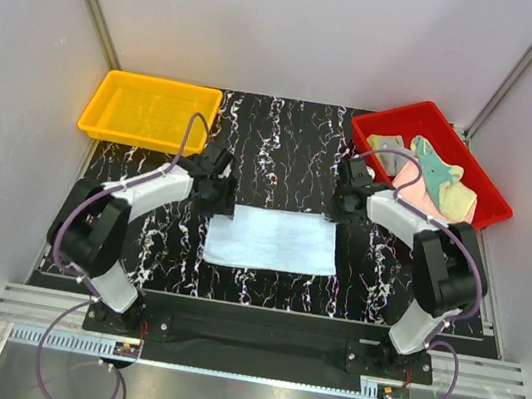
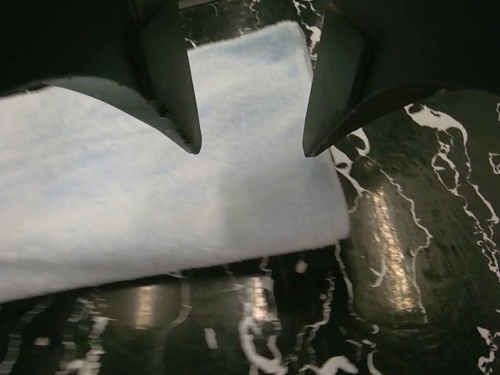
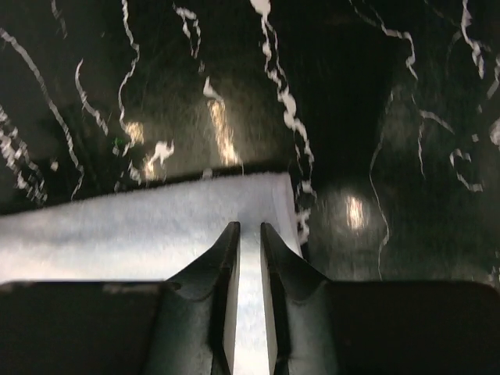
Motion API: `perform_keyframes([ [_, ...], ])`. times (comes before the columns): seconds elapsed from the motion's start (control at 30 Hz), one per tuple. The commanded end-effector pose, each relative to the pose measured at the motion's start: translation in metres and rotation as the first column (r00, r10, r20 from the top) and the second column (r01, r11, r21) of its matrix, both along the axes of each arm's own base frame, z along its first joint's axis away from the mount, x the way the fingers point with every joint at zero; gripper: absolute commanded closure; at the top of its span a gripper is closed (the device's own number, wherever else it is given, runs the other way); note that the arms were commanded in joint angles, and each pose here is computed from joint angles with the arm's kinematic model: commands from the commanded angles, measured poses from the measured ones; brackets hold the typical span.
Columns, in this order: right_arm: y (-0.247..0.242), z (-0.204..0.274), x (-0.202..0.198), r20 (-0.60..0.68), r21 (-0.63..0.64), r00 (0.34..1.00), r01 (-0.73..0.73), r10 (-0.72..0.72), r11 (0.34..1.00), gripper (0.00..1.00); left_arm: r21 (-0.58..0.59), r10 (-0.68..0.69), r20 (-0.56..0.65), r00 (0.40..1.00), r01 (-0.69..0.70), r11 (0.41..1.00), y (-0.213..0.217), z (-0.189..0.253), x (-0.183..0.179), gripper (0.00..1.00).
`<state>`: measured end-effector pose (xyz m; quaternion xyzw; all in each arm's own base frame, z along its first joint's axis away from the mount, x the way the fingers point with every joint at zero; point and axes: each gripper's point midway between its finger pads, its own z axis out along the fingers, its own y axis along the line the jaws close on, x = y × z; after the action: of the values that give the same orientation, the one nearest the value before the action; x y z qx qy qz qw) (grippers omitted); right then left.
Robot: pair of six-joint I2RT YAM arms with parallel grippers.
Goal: Fold and stack the towels
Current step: Fold the towel, then neatly place the folded towel into the bin
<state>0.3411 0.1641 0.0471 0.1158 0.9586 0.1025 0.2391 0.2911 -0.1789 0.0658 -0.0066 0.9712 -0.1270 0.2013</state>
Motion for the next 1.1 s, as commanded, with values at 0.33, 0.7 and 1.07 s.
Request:
perform_keyframes([
  [0.33,0.004,0.038,0.023,0.091,0.007,0.995,-0.036,0.035,0.999,0.6,0.035,-0.026,0.066,0.997,0.024,0.999,0.02,0.037,0.013,0.3],
  [0.7,0.002,0.102,-0.007,0.232,0.098,0.971,-0.076,0.051,0.992,0.2,-0.085,0.064,-0.007,0.998,-0.065,0.994,0.018,-0.024,-0.026,0.29],
  [1.07,0.0,0.11,-0.015,0.244,0.102,0.967,-0.099,0.072,0.99,0.2,-0.007,0.064,-0.111,0.992,-0.065,0.998,0.02,-0.055,-0.042,0.43],
])
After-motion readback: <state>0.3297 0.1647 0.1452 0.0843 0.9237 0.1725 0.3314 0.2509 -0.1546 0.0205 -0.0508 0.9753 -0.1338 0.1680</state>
